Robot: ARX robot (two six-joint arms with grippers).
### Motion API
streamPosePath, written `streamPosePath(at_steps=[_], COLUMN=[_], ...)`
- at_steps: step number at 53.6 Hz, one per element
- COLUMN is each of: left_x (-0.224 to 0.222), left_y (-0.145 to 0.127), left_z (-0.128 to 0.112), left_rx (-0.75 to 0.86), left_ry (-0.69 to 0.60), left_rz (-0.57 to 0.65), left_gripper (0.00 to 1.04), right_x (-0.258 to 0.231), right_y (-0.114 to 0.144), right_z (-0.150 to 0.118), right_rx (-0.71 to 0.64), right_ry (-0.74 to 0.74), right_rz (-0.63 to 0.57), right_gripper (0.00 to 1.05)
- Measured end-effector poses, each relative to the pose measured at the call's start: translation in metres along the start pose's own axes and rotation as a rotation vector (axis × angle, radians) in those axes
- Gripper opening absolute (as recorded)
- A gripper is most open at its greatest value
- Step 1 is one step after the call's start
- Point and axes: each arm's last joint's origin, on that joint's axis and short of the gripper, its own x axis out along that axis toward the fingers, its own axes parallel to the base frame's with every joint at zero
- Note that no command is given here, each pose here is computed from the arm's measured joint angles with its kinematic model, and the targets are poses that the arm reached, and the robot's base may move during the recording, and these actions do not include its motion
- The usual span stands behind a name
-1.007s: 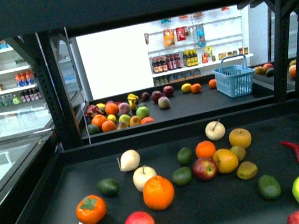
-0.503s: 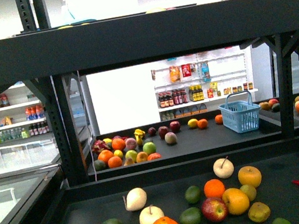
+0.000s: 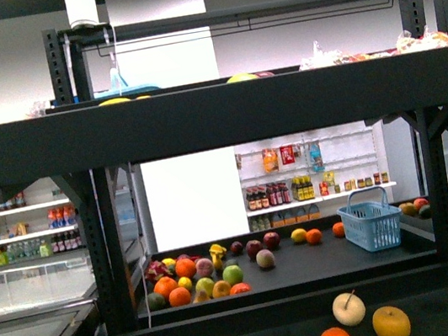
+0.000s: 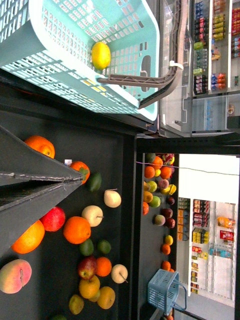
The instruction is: Pick lemon from shelf
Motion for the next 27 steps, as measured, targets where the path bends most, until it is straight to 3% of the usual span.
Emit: streamPosePath(at_steps=[27], left_x=[0.0], left_y=[0.001], left_z=[-0.047], left_rx=[0.0], left_ry=[0.003], left_rz=[0.0], left_gripper=[0.03], right_x=[0.0], right_y=[0.0], right_z=[0.0], right_rx=[0.0], right_ry=[0.0], right_rz=[0.0], right_gripper=[0.97])
